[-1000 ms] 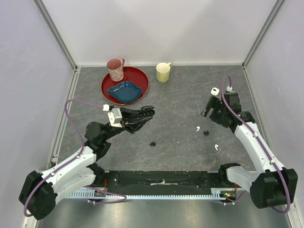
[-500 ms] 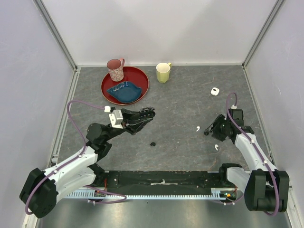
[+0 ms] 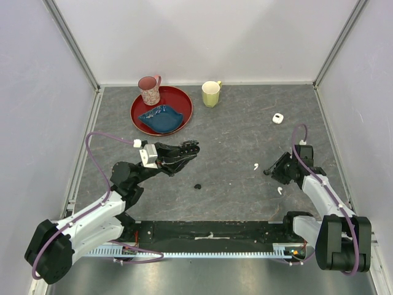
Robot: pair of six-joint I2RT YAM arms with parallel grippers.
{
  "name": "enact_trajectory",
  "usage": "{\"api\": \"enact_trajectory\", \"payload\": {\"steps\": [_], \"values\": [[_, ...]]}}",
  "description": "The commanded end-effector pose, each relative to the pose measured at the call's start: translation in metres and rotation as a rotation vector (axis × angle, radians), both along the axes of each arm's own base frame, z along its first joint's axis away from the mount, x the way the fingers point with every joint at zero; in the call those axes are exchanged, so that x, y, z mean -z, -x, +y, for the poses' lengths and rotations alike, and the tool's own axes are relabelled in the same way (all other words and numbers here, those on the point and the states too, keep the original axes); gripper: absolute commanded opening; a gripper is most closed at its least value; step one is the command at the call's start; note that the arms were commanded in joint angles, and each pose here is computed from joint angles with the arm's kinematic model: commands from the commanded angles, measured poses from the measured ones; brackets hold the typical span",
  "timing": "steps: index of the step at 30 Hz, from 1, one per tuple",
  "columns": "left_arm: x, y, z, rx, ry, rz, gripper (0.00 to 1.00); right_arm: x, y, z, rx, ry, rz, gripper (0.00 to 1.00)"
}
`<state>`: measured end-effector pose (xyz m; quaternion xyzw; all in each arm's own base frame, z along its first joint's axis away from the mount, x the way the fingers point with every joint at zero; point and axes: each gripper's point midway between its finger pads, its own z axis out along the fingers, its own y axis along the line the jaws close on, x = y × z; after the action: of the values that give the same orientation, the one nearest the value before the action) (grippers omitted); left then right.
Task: Insert the wireless bluetooth earbuds into the charging case
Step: Pick up the earbud from the center of the board.
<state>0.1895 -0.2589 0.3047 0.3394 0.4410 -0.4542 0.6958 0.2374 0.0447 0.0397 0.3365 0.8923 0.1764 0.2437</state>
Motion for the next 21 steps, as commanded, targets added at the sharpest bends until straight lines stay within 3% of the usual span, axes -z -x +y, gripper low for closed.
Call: {"api": "enact_trajectory", "payload": {"steps": [1, 21], "values": [[-0.0103, 0.0035, 0.0016, 0.005, 0.031, -0.026, 0.02, 0.0016, -0.0076, -0.0051, 0.040, 0.010, -0.032, 0.42], [-0.0066, -0.0015, -0.0014, 0.001, 0.019, -0.011, 0.02, 0.0091, -0.0122, -0.0116, 0.076, 0.035, -0.055, 0.34]]}}
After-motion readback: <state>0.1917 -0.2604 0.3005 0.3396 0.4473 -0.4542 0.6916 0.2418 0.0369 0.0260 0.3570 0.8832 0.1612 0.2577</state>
